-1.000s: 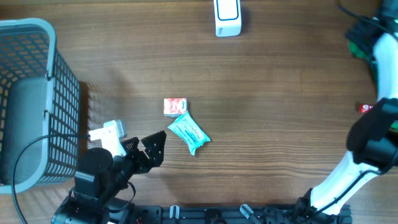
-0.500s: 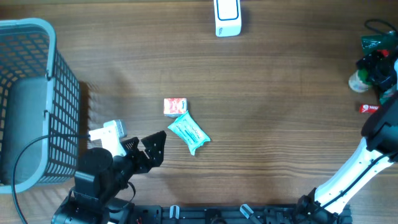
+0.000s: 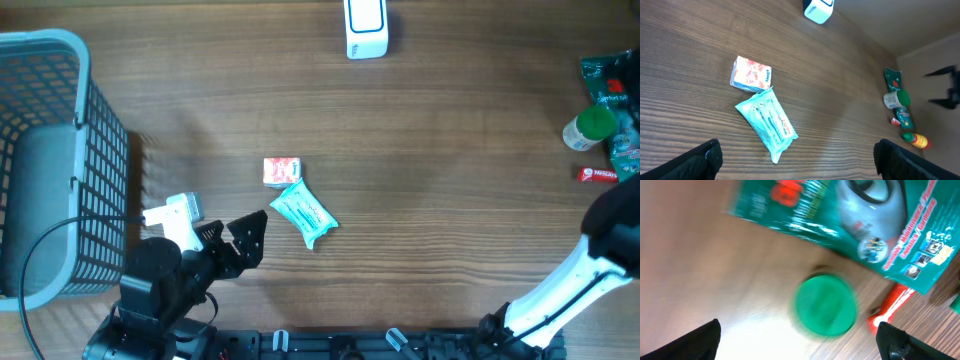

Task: Scan the item barcode
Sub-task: 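Move the right gripper to the teal wet-wipes pack and grasp it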

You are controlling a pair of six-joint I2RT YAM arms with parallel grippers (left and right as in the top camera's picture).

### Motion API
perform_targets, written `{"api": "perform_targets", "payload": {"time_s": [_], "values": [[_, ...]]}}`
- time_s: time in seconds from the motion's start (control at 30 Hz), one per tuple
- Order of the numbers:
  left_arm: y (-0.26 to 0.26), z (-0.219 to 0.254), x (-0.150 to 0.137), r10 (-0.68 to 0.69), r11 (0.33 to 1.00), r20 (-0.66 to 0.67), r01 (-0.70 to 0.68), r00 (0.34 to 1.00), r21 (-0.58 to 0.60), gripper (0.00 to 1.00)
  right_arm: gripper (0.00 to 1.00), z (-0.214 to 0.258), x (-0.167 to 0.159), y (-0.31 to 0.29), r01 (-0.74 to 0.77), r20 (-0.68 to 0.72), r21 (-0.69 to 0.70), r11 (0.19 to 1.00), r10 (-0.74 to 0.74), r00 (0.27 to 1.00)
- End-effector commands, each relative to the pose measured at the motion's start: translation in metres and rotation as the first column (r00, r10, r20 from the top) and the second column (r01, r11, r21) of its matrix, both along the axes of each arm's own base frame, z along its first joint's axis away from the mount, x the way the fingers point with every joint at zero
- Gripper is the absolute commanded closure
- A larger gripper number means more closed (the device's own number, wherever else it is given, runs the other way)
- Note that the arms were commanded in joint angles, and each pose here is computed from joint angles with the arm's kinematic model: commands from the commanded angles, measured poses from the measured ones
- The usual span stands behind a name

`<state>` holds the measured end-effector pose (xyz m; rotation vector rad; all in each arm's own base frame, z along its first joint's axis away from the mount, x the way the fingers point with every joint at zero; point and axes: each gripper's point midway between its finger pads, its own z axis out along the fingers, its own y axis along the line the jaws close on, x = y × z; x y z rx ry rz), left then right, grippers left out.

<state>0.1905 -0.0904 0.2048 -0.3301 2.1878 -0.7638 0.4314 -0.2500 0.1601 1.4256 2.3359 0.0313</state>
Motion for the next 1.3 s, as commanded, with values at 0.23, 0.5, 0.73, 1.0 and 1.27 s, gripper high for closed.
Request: {"api": "perform_targets", "payload": {"time_s": [0.23,0.5,0.73,1.0,1.27], "values": [[0.000,0.001,0.000,-0.011,1.000,0.011,0.011,1.000,0.017,0.00,0.00,0.134,0.034,0.217,-0.579,0.234,-0.162,0.799,0.601,0.764],[0.000,0.001,0.000,-0.011,1.000,0.011,0.011,1.000,0.017,0.00,0.00,0.089,-0.074,0.431,-0.986,0.318,0.015,-0.163,0.936,-0.150],[0.000,0.001,0.000,-0.011,1.000,0.011,0.011,1.000,0.017,0.00,0.00,-0.002,-0.133,0.508,-0.936,0.342,0.227,-0.269,0.922,-0.182],[0.000,0.001,0.000,-0.011,1.000,0.011,0.011,1.000,0.017,0.00,0.00,-0.102,-0.147,0.533,-0.975,0.131,0.185,-0.124,0.986,-0.101],[0.000,0.001,0.000,-0.011,1.000,0.011,0.011,1.000,0.017,0.00,0.07,-0.133,-0.163,0.555,-0.976,0.137,0.153,-0.155,0.981,-0.134]]}}
